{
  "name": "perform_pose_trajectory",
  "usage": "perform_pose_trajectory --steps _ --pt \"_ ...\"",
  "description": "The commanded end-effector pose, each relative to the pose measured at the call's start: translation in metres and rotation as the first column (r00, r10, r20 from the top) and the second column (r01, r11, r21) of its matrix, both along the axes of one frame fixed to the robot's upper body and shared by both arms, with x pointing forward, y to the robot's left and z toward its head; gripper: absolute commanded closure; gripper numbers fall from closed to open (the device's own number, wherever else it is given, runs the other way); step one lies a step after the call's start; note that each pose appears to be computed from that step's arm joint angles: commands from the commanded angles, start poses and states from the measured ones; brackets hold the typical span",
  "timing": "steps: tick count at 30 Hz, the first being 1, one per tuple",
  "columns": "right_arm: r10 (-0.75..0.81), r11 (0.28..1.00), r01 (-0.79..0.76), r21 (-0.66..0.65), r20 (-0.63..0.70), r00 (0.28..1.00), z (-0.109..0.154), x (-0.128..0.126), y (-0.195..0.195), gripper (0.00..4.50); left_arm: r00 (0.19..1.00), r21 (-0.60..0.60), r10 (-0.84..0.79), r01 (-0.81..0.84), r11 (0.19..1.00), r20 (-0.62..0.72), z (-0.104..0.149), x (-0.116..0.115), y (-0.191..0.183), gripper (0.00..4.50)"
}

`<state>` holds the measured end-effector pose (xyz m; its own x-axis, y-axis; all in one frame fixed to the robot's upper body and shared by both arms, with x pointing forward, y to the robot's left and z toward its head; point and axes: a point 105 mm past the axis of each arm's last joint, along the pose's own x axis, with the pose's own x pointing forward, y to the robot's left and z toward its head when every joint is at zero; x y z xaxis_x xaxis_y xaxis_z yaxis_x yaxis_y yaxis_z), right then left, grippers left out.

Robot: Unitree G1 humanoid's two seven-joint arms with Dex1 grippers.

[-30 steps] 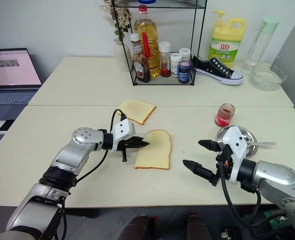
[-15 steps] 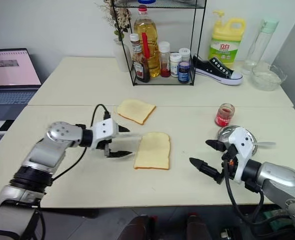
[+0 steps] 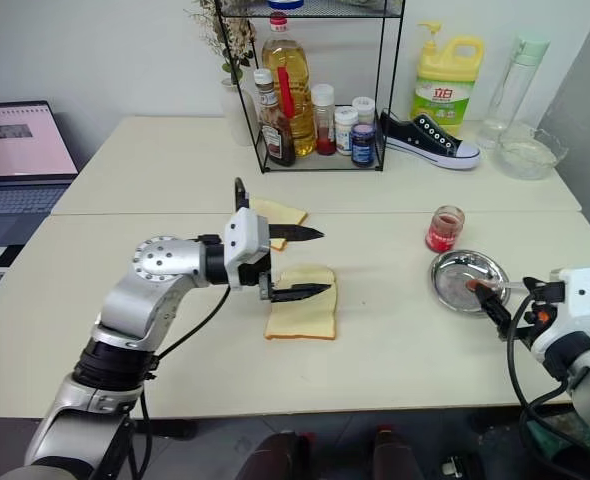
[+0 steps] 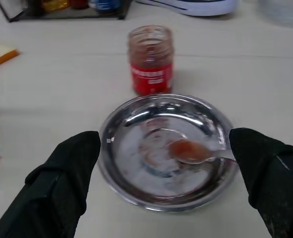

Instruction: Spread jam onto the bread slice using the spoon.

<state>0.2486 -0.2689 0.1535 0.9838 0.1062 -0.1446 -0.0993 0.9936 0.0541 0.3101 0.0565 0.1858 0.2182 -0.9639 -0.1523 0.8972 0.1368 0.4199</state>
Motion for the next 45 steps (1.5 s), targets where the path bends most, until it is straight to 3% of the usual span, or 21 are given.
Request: perform_pose_trajectory --steps 1,11,16,26,44,45 --pt "-0.056 0.994 0.053 0.099 0.029 0.998 0.005 -0.004 -0.009 0.00 0.998 -0.006 -0.039 0.040 0.999 0.054 0.006 -0.003 -0.013 0.03" --pt "-0.162 0.898 0.164 0.408 -0.038 0.986 -0.017 -0.003 -0.022 0.00 0.996 -0.037 -0.083 0.084 0.996 0.039 0.006 -0.011 -0.024 0.03" --pt "-0.263 0.789 0.252 0.561 -0.062 0.963 -0.025 0.012 -0.040 0.00 0.996 -0.056 -0.086 0.088 0.995 0.037 0.008 -0.012 -0.031 0.03" --pt "-0.346 0.690 0.307 0.656 -0.074 0.935 -0.038 0.057 -0.070 0.00 0.997 -0.063 -0.064 0.066 0.996 0.030 0.011 -0.010 -0.030 0.03" --pt "-0.309 0.667 0.253 0.700 -0.049 0.950 -0.038 0.077 -0.070 0.00 0.999 -0.049 -0.035 0.037 0.998 0.039 0.016 -0.003 -0.023 0.03" --pt "-0.310 0.668 0.252 0.700 -0.047 0.950 -0.037 0.077 -0.071 0.19 0.999 -0.048 -0.036 0.038 0.998 0.041 0.017 -0.003 -0.024 0.01"
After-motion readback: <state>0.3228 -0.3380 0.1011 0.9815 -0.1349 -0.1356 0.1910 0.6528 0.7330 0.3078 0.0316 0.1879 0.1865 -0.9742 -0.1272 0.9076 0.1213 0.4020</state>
